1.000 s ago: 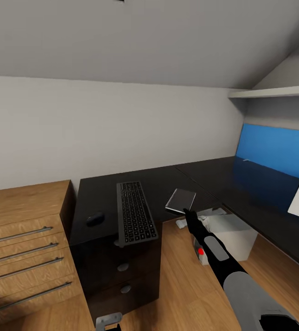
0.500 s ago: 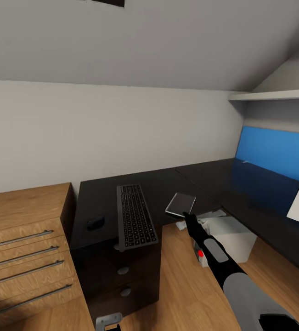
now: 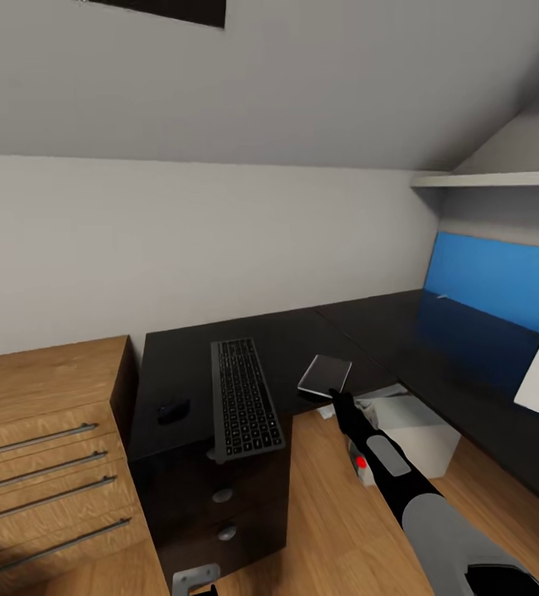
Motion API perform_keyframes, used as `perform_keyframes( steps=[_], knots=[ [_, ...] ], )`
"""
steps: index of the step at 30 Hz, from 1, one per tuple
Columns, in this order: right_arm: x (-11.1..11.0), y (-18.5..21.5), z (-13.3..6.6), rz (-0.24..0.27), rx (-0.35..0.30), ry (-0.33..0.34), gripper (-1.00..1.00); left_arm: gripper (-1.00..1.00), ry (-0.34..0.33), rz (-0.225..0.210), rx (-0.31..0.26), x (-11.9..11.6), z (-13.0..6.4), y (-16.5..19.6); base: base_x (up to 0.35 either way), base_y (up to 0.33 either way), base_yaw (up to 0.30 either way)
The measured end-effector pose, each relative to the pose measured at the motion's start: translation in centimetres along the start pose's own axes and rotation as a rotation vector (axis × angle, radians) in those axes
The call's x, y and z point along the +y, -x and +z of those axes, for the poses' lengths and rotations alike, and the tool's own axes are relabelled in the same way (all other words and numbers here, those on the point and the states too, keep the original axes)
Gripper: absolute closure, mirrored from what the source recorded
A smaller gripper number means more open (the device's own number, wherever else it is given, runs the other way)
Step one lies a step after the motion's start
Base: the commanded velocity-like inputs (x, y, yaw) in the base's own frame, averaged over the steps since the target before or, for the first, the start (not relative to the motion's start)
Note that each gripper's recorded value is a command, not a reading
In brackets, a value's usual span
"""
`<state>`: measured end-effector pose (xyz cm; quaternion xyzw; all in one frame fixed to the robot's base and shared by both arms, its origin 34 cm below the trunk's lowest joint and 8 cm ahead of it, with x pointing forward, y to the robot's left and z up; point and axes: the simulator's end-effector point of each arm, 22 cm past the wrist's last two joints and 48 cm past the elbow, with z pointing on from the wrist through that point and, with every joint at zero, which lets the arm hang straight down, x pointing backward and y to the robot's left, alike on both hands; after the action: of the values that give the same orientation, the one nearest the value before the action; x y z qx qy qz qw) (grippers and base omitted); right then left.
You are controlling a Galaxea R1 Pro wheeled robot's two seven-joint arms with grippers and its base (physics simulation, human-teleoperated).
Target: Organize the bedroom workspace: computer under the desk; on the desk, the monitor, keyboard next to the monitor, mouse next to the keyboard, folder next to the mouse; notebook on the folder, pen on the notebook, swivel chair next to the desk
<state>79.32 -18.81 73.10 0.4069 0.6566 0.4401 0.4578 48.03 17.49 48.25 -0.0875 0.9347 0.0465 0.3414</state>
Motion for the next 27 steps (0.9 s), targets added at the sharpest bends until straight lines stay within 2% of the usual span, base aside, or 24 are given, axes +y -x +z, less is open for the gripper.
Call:
perform_keyframes(
  steps=[12,22,27],
  knots=[
    [0.5,-0.4,0.1,-0.016,0.006,0.006,1.00,-1.00,0.011,0.010,0.022,0.5,0.1,-0.9,0.002,0.000,0.000],
    [0.4,-0.4,0.1,-0.016,0.007,0.004,1.00,-1.00,0.014,0.014,0.026,0.6,0.1,-1.1,0.091,0.000,0.000],
    [0.4,-0.4,0.1,-0.016,0.006,0.004,1.00,-1.00,0.014,0.014,0.027,0.6,0.1,-1.2,-0.092,0.000,0.000]
  ],
)
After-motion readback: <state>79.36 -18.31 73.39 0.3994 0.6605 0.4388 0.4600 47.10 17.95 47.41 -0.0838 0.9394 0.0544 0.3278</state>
